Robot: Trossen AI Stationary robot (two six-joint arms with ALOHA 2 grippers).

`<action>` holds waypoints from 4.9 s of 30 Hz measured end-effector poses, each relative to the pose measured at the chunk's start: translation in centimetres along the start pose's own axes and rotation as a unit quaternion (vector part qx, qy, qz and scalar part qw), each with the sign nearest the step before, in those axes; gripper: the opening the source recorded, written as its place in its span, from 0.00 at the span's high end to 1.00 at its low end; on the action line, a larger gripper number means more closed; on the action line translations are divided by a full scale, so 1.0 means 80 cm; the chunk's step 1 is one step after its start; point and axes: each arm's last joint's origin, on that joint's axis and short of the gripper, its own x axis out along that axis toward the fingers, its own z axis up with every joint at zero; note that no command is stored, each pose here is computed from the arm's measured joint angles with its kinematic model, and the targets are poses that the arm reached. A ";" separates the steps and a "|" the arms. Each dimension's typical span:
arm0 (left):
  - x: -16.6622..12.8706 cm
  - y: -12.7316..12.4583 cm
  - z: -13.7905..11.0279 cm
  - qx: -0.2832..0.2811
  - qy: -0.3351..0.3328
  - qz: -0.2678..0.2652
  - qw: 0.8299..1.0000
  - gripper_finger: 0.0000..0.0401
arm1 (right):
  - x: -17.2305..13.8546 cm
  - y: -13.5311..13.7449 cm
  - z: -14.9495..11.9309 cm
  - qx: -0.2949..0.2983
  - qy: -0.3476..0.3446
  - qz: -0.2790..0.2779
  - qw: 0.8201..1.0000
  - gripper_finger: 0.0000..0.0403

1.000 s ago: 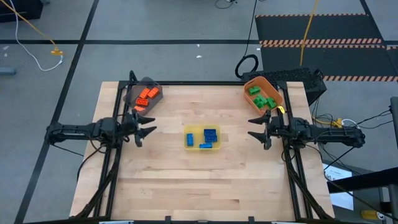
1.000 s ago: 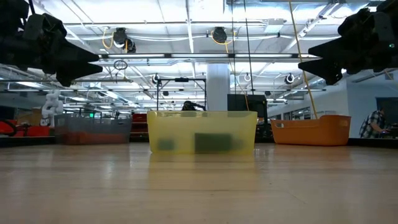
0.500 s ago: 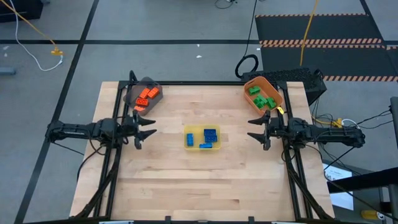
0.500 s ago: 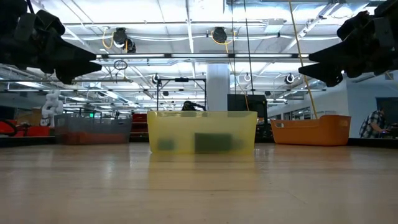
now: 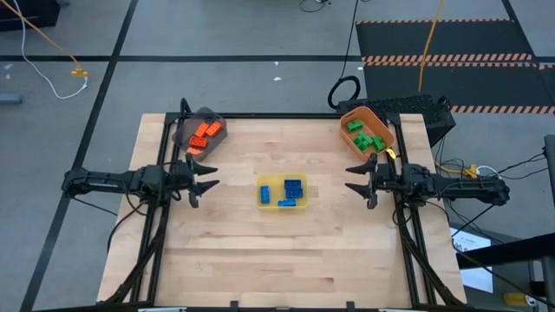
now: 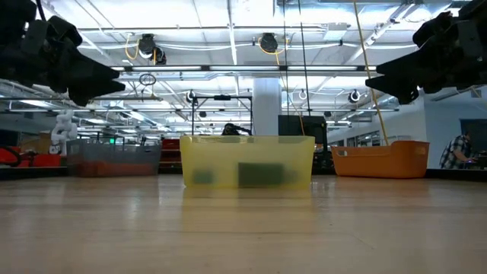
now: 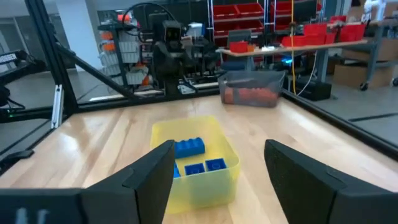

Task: Sort & place blocks by color
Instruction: Return to Home Position

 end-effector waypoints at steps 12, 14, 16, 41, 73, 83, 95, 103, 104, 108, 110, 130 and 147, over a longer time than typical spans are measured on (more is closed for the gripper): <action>0.005 0.000 -0.004 0.028 0.018 0.008 0.999 0.47 | 0.000 0.000 0.000 -0.005 0.001 -0.001 1.000 0.52; 0.006 -0.001 -0.003 0.033 -0.007 0.004 0.999 0.47 | 0.000 0.000 0.000 -0.005 0.002 -0.001 1.000 0.53; 0.007 -0.002 -0.004 0.034 -0.021 -0.005 0.999 0.47 | 0.000 0.000 0.000 -0.005 0.002 -0.001 1.000 0.54; 0.006 0.002 -0.004 0.071 -0.020 0.026 0.997 0.94 | 0.000 0.002 -0.005 -0.056 0.022 0.028 0.998 0.87; 0.006 -0.002 -0.004 0.083 -0.022 -0.005 0.996 0.99 | -0.002 0.002 -0.003 -0.041 0.011 0.038 0.998 1.00; 0.006 -0.002 -0.004 0.068 -0.023 -0.006 0.997 0.91 | -0.002 0.002 -0.003 -0.031 0.010 0.038 0.999 1.00; 0.006 -0.002 -0.004 0.068 -0.024 -0.005 0.997 0.91 | -0.002 0.002 -0.003 -0.031 0.009 0.038 0.999 1.00; 0.006 -0.002 -0.003 0.068 -0.024 -0.005 0.997 0.91 | -0.002 0.002 -0.002 -0.031 0.009 0.038 0.999 1.00; 0.006 -0.002 -0.004 0.068 -0.024 -0.005 0.997 0.91 | -0.002 0.002 -0.003 -0.031 0.009 0.038 0.999 1.00; 0.006 -0.002 -0.004 0.068 -0.024 -0.005 0.997 0.91 | -0.002 0.002 -0.002 -0.031 0.009 0.038 0.999 1.00; 0.006 -0.002 -0.004 0.068 -0.024 -0.005 0.997 0.91 | -0.002 0.002 -0.002 -0.031 0.009 0.038 0.999 1.00; 0.006 -0.002 -0.003 0.068 -0.024 -0.005 0.997 0.91 | -0.002 0.002 -0.002 -0.031 0.009 0.038 0.999 1.00; 0.006 -0.002 -0.003 0.068 -0.024 -0.005 0.997 0.91 | -0.002 0.002 -0.002 -0.031 0.009 0.038 0.999 1.00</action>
